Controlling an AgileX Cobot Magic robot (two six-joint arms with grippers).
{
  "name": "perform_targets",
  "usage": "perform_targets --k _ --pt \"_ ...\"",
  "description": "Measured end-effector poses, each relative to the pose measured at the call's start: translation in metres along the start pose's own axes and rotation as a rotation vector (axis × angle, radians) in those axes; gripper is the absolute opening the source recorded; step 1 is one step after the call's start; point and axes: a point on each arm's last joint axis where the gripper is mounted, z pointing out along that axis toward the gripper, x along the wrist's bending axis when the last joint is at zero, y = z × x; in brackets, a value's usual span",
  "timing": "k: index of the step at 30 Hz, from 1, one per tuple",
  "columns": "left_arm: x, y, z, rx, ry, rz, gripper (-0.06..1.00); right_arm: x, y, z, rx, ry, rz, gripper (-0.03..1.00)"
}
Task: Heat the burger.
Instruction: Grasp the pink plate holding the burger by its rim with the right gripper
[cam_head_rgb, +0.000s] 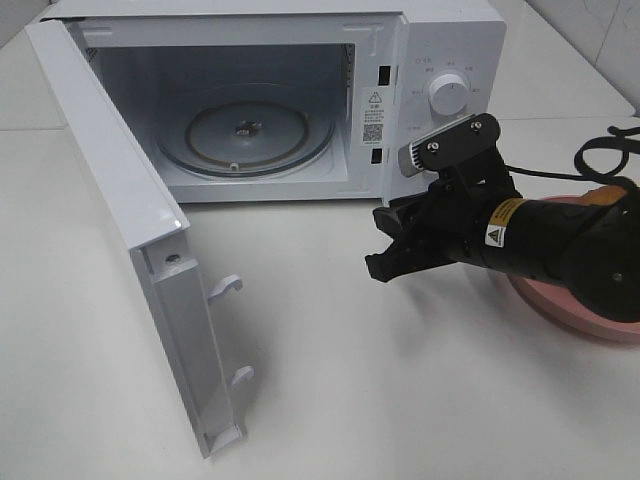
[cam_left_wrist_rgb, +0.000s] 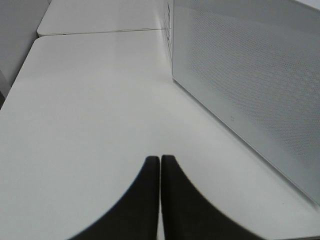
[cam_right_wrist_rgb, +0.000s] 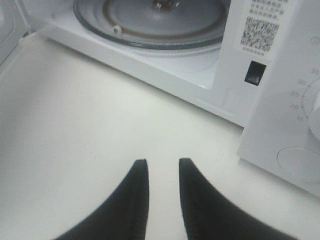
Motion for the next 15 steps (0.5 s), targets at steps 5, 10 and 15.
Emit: perform_targets --k 5,10,15 --pt "0.000 0.000 0.000 0.000 0.000 0.000 0.00 0.002 0.005 -0.009 0.041 0.015 -0.056 0.21" --pt "0.000 0.000 0.000 0.000 0.000 0.000 0.00 0.000 0.013 -0.019 0.095 0.000 -0.083 0.22" --pt "0.000 0.000 0.000 0.000 0.000 0.000 0.00 -0.005 0.021 -0.027 0.206 -0.041 -0.096 0.22"
